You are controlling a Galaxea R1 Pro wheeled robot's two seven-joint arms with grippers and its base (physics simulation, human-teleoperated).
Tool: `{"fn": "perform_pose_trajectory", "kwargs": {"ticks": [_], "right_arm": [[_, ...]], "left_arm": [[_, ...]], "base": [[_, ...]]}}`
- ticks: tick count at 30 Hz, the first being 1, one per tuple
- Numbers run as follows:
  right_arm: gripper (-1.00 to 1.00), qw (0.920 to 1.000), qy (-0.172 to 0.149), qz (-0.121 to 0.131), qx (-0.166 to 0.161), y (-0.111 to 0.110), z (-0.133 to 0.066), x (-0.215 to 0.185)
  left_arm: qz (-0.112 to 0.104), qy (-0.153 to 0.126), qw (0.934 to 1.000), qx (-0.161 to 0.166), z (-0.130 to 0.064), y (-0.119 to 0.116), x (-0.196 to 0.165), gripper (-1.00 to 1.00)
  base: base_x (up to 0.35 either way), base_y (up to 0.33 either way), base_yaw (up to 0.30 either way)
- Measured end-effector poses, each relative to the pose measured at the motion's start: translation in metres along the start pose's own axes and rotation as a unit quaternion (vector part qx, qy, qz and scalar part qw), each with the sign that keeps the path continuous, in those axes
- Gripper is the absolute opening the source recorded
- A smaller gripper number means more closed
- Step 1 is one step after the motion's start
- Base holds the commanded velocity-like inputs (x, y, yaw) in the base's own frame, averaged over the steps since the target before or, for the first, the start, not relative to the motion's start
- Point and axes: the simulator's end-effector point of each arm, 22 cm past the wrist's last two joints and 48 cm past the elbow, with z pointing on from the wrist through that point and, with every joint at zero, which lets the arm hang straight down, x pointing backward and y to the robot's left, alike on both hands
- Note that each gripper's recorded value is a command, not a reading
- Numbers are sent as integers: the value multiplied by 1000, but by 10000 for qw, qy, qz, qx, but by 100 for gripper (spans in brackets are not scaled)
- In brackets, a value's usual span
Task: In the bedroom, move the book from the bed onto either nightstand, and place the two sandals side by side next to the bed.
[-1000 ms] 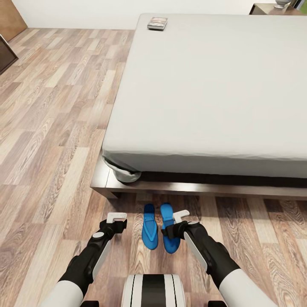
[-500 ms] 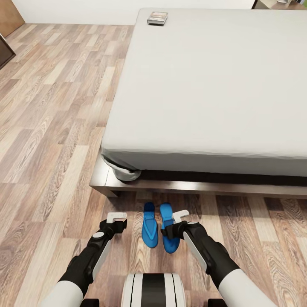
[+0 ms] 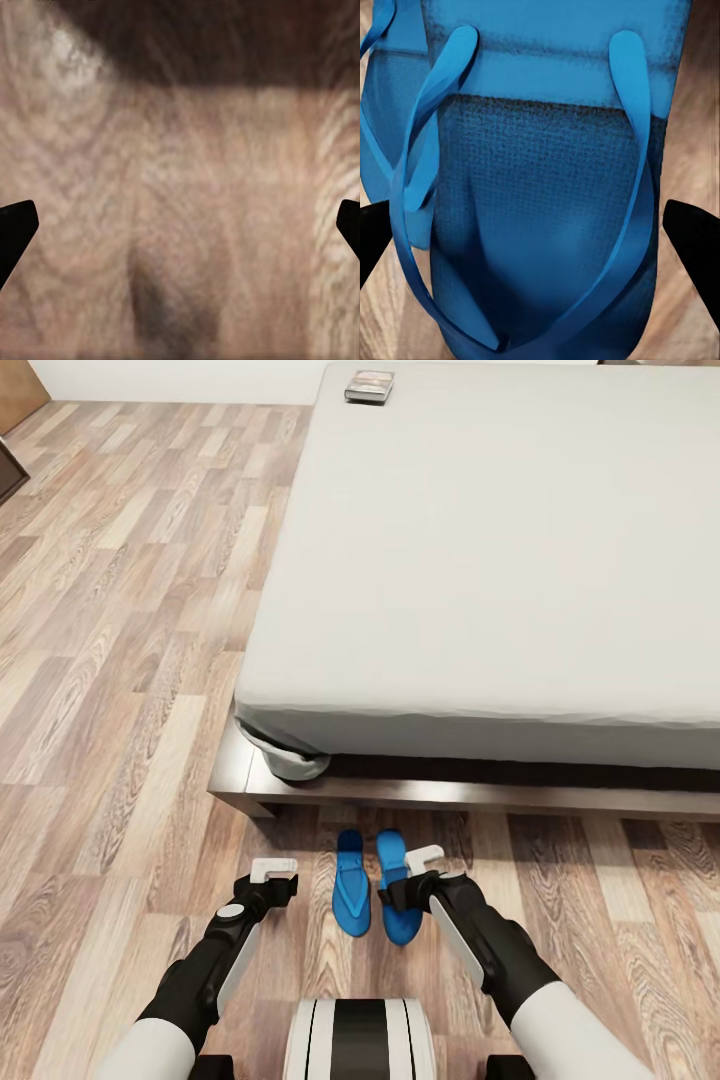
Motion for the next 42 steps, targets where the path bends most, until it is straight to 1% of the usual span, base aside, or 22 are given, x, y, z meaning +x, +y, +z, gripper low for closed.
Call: {"fn": "perform_pose_trajectory", "kwargs": {"ticks": [5,10,15,22,25,28,32,35,36,41,42], "right_arm": [[-100,10000,1,-2,14,-4,4,-4],[-100,9999,-93,-43,56,-8,2,-20],[-100,9999,48,-30,90,-14,11,-18],[-100,9999,43,-40,116,-17,12,-26],[-100,9999,64,-38,124,-18,12,-25],[-100,9999,97,-37,137,-19,14,-23],[-100,9998,137,-33,144,-20,15,-20],[-100,9998,142,-32,147,-20,15,-19],[-100,9998,143,-30,147,-20,15,-19],[-100,9997,204,-11,134,-21,22,-14],[-100,9997,200,-13,133,-21,22,-15]], "left_arm": [[-4,62,10000,3,3,0,7,100],[0,59,10000,4,3,0,7,100],[-2,141,9999,5,8,-1,16,100],[0,140,9999,7,8,0,15,100],[-4,191,9998,10,8,0,17,100],[11,366,9993,20,4,-1,14,100],[37,647,9979,34,-9,1,3,100],[43,803,9968,30,-14,3,3,100],[48,896,9960,32,-17,5,3,100],[80,1169,9931,9,-18,11,13,100],[84,1188,9929,6,-19,12,14,100]], "base": [[0,0,0],[0,0,0],[0,0,0],[0,0,0],[0,0,0],[0,0,0],[0,0,0],[0,0,0],[0,0,0],[0,0,0],[0,0,0]]}}
